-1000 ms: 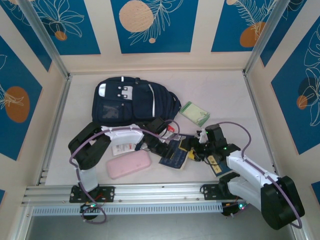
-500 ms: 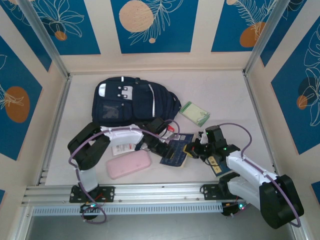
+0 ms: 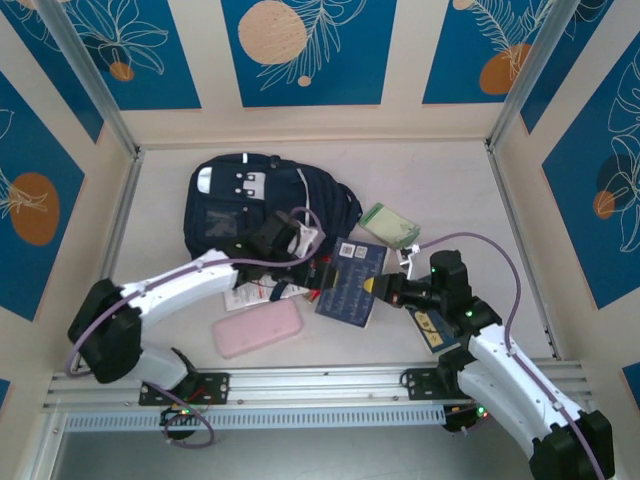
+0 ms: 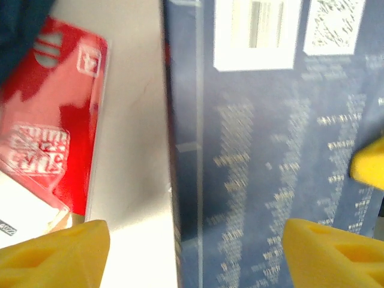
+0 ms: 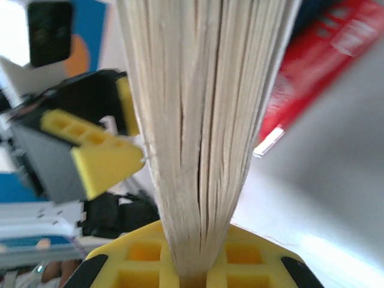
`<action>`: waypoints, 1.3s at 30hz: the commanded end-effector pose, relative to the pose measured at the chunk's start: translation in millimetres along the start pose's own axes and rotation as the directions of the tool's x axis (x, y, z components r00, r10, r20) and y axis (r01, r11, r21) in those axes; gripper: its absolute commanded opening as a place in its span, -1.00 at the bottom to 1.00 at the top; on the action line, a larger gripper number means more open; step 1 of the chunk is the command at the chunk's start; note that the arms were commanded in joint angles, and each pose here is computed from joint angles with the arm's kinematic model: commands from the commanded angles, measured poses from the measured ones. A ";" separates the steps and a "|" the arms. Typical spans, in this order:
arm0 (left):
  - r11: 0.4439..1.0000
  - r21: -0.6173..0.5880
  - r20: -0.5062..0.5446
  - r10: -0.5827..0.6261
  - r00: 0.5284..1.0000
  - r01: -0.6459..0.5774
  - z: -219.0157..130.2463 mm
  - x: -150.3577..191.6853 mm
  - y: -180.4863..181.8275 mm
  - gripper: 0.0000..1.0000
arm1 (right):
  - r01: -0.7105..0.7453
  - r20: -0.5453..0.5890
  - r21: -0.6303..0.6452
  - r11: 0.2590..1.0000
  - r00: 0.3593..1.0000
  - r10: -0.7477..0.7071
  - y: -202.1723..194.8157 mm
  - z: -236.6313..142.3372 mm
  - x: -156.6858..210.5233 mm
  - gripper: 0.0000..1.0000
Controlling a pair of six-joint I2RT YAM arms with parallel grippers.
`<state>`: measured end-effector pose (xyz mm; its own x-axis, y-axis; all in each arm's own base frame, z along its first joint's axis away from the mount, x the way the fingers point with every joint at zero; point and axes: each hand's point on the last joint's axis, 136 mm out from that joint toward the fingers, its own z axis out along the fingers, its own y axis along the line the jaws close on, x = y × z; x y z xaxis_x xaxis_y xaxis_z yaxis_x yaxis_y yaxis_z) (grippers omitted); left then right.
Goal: Pack the student bag
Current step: Pick up the book from the bottom-center of the table.
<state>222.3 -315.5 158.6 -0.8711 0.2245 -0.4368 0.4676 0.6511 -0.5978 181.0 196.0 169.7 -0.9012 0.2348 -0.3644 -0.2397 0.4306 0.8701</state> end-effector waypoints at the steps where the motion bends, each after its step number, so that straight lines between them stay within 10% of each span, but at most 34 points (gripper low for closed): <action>1: 0.990 0.139 0.040 -0.017 0.999 0.011 -21.8 -8.6 -22.6 0.57 | 0.204 0.013 -0.261 0.943 0.978 -0.208 67.2 -13.7 -3.3 -1.00; 9: 0.887 0.438 0.110 0.106 0.988 -0.144 -67.5 -6.0 -88.9 0.43 | 0.283 -0.007 -0.401 0.871 0.950 -0.312 102.4 -28.2 7.1 -1.00; 19: 0.795 0.571 0.149 0.144 0.978 -0.204 -87.2 0.3 -114.1 -0.92 | 0.292 0.004 -0.374 0.880 0.950 -0.313 105.9 -31.0 2.5 -1.00; 22: 0.800 0.554 0.189 0.150 0.971 -0.231 -90.8 -4.5 -114.7 -1.00 | 0.281 0.012 -0.351 0.893 0.955 -0.296 104.4 -30.6 -1.1 -1.00; 28: 0.817 0.495 0.443 0.056 0.895 -0.296 -126.7 -47.2 -125.6 -1.00 | 0.142 0.178 -0.374 0.916 0.981 -0.079 106.4 -31.4 -35.3 0.28; 39: 0.838 0.508 0.700 -0.267 0.662 -0.199 -180.8 -102.4 -111.2 -1.00 | 0.100 0.307 -0.517 0.850 0.949 0.075 138.2 -32.1 -60.2 0.72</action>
<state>220.6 -293.4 360.2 -0.6516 -0.3682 -0.6633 0.6474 0.1859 -0.7391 183.2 221.0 298.6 -0.8074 0.4088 -0.4253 -0.4554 0.0263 0.8899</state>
